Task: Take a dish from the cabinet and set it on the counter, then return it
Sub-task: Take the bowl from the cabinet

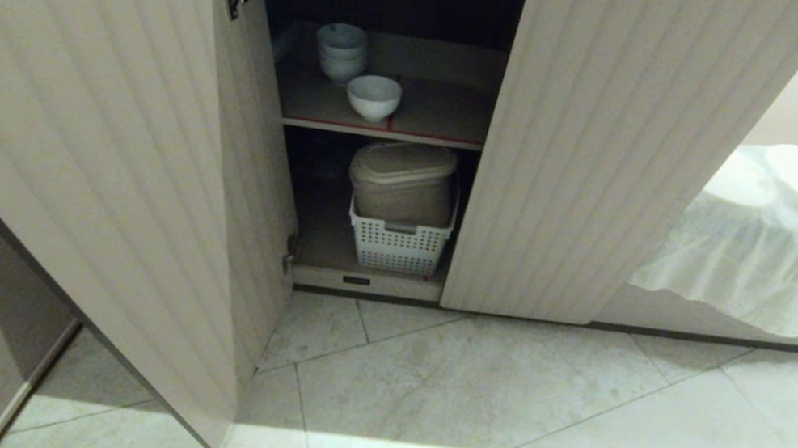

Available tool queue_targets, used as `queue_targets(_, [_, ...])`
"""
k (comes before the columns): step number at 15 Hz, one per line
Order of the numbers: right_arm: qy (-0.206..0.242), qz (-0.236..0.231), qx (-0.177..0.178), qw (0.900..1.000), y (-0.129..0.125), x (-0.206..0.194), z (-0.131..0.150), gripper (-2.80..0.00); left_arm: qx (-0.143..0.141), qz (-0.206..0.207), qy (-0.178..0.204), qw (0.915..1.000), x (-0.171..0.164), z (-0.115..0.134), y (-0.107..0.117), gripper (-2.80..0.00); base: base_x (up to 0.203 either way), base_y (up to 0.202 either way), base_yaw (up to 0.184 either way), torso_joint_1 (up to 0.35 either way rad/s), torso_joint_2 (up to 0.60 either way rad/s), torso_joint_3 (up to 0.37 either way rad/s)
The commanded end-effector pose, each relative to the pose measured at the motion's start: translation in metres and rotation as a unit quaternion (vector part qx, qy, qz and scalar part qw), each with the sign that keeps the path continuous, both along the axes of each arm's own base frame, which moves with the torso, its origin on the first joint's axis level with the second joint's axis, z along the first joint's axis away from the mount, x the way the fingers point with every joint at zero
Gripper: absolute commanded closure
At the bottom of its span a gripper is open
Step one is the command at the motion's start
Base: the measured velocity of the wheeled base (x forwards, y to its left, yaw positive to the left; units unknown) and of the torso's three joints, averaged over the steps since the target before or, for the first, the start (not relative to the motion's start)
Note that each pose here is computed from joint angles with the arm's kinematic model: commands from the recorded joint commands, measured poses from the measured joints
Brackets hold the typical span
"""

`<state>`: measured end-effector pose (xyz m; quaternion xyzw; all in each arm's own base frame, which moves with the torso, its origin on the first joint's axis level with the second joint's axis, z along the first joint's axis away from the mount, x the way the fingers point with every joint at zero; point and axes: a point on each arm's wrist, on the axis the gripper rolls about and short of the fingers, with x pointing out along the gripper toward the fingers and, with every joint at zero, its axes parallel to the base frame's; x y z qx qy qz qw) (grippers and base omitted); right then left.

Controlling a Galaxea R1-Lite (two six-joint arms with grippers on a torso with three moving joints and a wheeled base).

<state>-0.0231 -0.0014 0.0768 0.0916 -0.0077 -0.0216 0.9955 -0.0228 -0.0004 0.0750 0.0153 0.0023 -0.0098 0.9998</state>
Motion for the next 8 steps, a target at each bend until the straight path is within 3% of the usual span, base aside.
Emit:
queue_targets(1, [0.000,0.000,0.000,1.000,0.0000,0.0001,0.0001,0.00,0.000,0.000,0.000,1.0000,0.0000,0.0000,0.0000,0.00,0.000,0.000,0.000,0.000,0.00,0.000])
queue_targets(8, [0.000,0.000,0.000,1.000,0.0000,0.0001,0.0001,0.00,0.000,0.000,0.000,1.0000,0.0000,0.0000,0.0000,0.00,0.000,0.000,0.000,0.000,0.00,0.000])
